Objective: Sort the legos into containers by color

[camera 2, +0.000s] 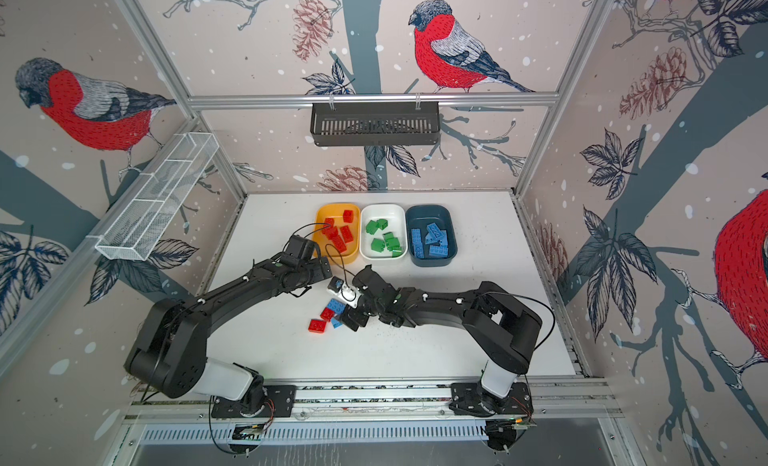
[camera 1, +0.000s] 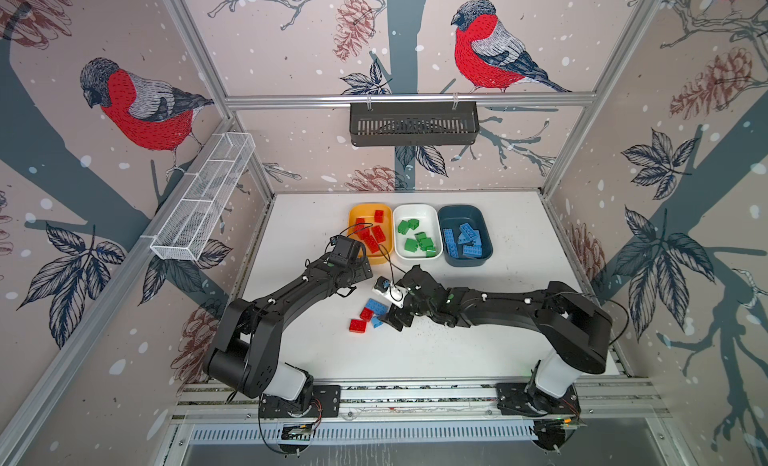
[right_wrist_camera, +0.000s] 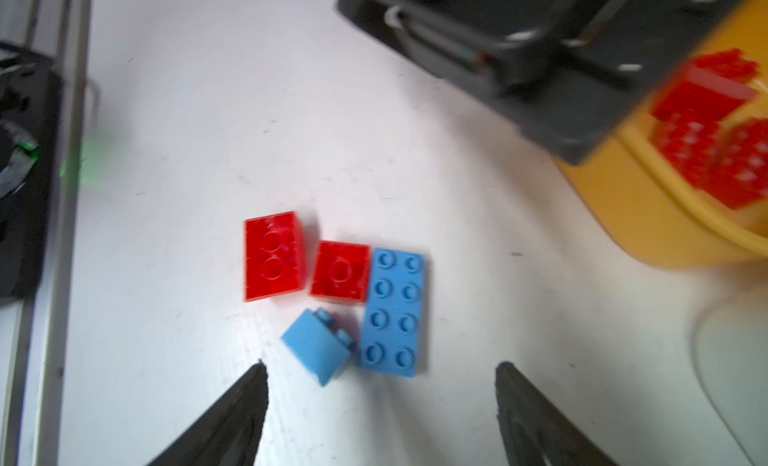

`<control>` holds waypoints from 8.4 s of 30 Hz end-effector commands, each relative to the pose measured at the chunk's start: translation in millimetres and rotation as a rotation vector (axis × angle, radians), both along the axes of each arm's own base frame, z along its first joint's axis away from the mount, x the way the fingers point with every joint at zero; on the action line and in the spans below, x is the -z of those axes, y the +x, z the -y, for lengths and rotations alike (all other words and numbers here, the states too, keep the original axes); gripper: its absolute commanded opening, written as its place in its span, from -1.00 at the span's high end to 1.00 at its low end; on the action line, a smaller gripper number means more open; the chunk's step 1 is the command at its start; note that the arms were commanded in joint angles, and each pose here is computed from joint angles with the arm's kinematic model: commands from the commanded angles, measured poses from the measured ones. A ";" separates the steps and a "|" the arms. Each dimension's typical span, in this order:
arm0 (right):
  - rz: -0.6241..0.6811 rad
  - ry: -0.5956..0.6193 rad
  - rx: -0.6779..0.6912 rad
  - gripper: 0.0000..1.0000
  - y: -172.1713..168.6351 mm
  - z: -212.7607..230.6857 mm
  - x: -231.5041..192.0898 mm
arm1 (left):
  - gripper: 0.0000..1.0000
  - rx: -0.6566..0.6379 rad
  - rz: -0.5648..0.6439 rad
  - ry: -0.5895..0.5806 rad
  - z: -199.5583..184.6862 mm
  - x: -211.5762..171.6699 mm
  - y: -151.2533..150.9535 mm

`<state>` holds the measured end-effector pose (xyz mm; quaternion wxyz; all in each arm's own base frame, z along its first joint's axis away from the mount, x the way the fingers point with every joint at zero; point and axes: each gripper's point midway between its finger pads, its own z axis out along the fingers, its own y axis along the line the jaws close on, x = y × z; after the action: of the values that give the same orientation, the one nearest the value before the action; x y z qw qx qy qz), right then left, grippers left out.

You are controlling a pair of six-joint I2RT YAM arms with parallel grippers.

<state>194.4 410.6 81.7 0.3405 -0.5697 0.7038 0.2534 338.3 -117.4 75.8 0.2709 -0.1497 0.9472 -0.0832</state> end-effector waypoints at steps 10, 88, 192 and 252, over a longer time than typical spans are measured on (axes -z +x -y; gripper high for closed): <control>0.132 -0.156 -0.197 -0.61 -8.6 -20.7 35.1 | -0.93 -0.037 0.006 0.035 -11.4 -1.4 -0.9; 0.020 0.113 0.528 -0.72 41.5 68.7 -1.4 | 0.43 0.255 -0.116 -0.009 58.6 4.1 -67.7; 0.027 0.154 1.145 -0.52 287.1 224.9 -75.7 | -0.93 0.042 0.010 0.055 -12.3 -33.1 -12.0; 0.174 0.327 1.069 -1.00 192.5 188.9 -128.6 | -0.14 0.288 -0.411 0.143 26.9 62.6 -179.3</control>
<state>383.0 226.1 206.6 0.5542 -0.0981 0.8179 0.1194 157.9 -145.0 14.4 0.0635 -0.0134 0.9976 -0.0249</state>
